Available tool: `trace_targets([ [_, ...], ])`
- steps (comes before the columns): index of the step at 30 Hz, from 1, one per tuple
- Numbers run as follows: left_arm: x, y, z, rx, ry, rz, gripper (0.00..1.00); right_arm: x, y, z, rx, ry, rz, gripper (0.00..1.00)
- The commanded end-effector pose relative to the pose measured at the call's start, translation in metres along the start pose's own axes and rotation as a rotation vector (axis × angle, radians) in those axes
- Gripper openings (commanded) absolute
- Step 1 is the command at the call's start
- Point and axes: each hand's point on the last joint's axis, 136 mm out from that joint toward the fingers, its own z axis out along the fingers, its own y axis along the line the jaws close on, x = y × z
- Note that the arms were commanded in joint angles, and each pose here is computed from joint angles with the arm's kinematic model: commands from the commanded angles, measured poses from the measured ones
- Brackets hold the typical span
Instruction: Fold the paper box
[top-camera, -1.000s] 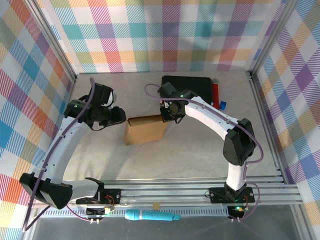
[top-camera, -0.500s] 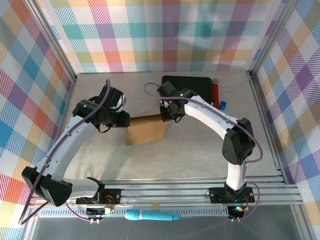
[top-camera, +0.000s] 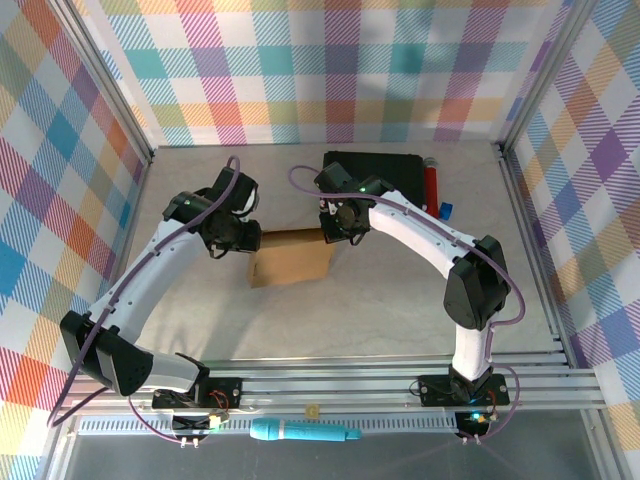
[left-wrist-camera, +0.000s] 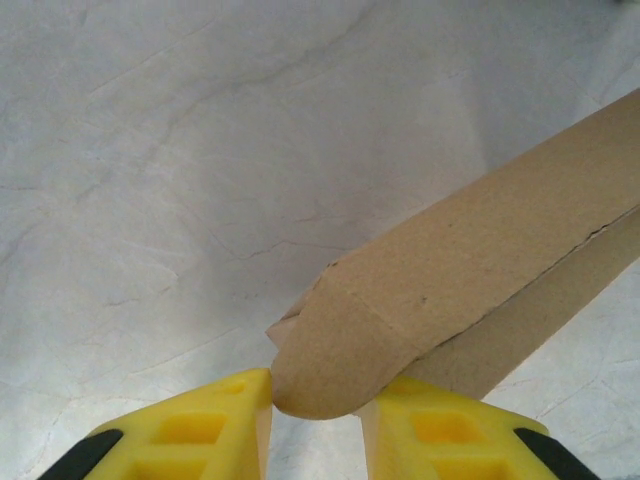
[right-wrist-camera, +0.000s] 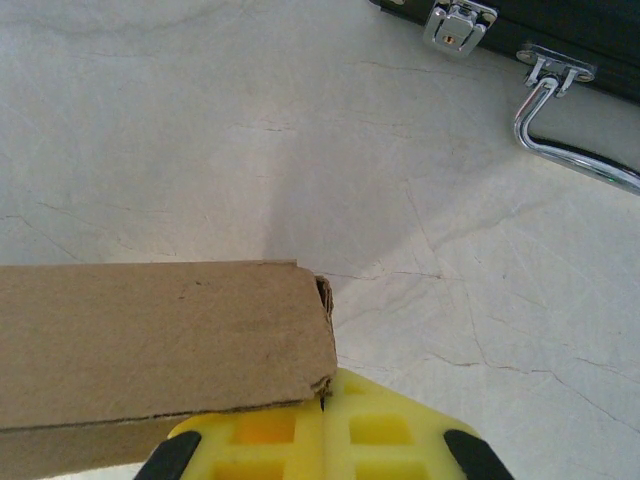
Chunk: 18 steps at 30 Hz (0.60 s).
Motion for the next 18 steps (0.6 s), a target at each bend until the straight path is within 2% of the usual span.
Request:
trace_targets([
  [1,-0.0131,-0.0043,-0.0055,0.007,-0.046,0.024,0.27,0.0041,0.0002,-0.0015,0.007,0.02,-0.008,0.0],
  [9,-0.0148,-0.0071,0.0016,0.011,-0.029,0.026,0.18,0.0035,0.0004,-0.0031,0.006,0.017,-0.007,0.0],
  [15,-0.0182,-0.0081,-0.0004,0.011,-0.025,0.019,0.01,0.0027,-0.0005,-0.005,0.01,0.011,-0.008,0.0],
  [18,-0.0173,-0.0087,-0.0003,0.013,-0.012,0.008,0.0,0.0013,-0.0013,-0.0064,0.015,0.007,-0.009,0.0],
])
